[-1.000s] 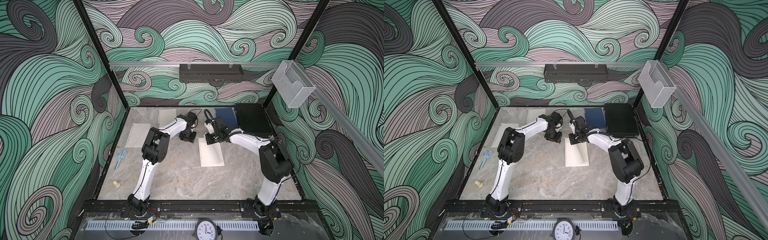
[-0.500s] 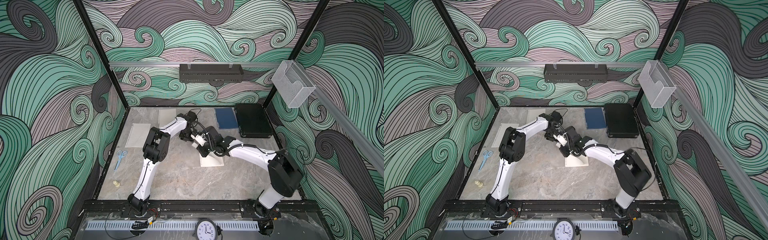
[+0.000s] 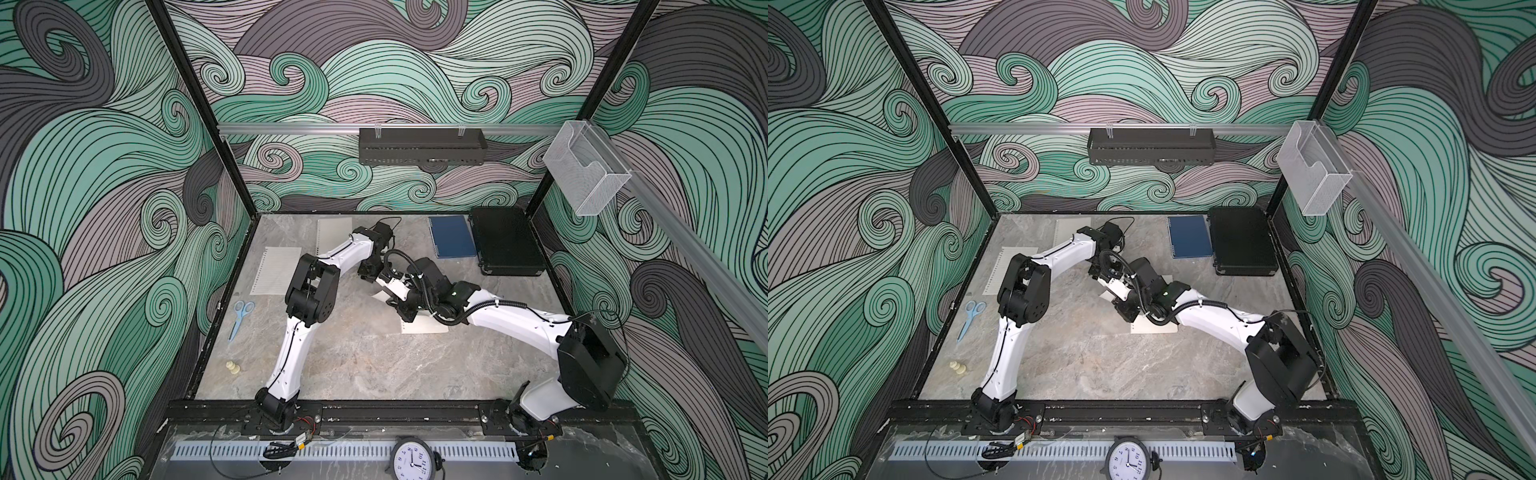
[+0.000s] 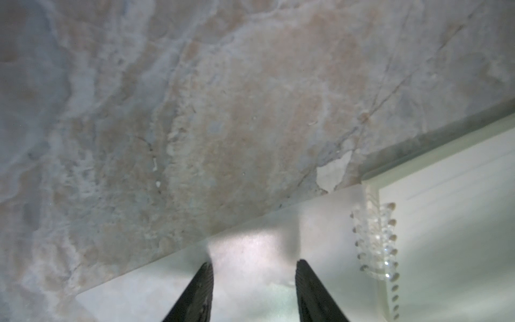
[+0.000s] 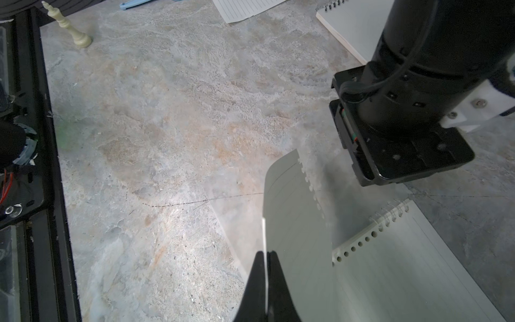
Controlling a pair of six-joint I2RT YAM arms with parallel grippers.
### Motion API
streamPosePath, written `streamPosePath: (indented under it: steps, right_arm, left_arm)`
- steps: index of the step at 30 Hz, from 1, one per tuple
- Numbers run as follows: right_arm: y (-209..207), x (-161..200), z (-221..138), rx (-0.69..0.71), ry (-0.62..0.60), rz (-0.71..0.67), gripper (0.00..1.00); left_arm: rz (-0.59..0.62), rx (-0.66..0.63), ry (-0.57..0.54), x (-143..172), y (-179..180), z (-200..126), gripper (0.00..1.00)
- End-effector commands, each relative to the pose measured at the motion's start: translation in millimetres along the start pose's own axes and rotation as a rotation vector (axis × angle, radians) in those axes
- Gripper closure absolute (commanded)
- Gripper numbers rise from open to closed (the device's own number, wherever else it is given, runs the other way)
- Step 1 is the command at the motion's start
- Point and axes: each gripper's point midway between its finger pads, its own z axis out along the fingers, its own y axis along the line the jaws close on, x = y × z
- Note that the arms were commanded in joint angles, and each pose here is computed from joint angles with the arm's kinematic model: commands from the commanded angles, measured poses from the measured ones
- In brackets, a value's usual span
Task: Tear off pages from different notebooks
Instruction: Tear off the paper from the notebook.
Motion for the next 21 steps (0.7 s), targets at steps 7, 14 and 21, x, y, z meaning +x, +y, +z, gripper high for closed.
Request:
streamPosePath:
  steps: [7,14,21]
  right_arm:
    - [53.8,-16.9,-15.5,-0.122,-0.013,-0.112,1.00]
    - [178.8,-25.9,-21.8,-0.357,-0.047,-0.424,1.00]
    - [184.9,-36.2,-27.2,-0.346,-0.089,-0.426,1.00]
  left_arm:
    - [-0.025,-0.012,0.147,32.6,13.8,37.2,0.53]
    - [-0.028,-0.004,0.152,31.7,11.7,39.6,0.53]
    - [-0.029,-0.001,0.150,31.7,11.5,38.0,0.54]
